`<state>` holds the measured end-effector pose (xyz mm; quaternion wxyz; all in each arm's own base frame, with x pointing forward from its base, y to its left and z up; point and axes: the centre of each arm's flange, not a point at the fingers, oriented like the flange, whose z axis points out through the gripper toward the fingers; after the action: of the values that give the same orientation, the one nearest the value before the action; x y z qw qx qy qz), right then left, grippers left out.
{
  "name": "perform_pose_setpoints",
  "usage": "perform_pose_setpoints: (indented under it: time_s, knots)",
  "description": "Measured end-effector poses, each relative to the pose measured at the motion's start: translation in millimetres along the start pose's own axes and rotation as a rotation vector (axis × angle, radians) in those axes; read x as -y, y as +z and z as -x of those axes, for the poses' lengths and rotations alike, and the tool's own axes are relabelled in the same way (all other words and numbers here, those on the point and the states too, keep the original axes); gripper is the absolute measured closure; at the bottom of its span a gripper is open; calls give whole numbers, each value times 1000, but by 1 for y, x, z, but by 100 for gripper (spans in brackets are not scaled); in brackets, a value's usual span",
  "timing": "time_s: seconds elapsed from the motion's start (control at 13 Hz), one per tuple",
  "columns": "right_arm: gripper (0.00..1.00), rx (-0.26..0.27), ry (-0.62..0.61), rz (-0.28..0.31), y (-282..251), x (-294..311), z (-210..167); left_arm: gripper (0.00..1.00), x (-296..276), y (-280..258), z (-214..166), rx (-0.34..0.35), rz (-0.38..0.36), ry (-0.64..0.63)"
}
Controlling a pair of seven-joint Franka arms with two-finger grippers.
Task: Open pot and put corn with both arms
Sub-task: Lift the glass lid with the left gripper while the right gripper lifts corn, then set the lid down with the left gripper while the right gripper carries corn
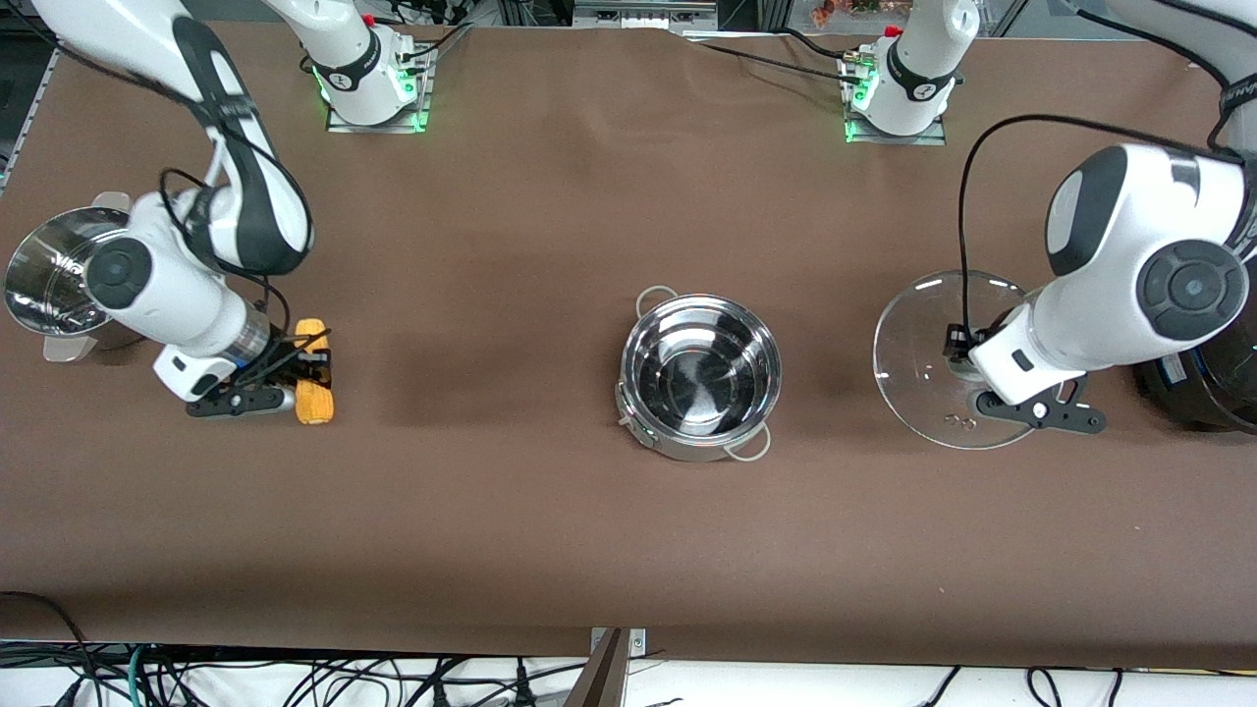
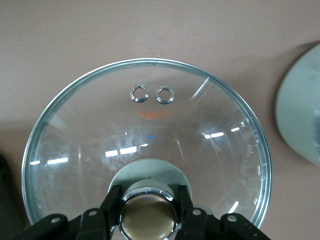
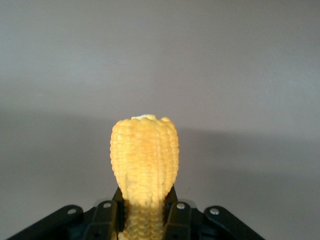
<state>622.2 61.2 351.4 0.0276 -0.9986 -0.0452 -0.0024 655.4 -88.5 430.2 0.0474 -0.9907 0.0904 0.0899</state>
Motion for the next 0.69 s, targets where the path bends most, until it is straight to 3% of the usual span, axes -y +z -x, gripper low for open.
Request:
perform_pose_setpoints:
  time_s: [0.23,0.46,0.69]
  knots:
    - [68,66,44,-8,-73,27,-7,50,5,62,-8,-33,-1,2]
    - [68,70,111,-22,-92,69,-8,50,34,113,-4,-63,-28,26]
    - [68,65,185,-39,-100,151,3,50,61,156,6,-111,-14,42]
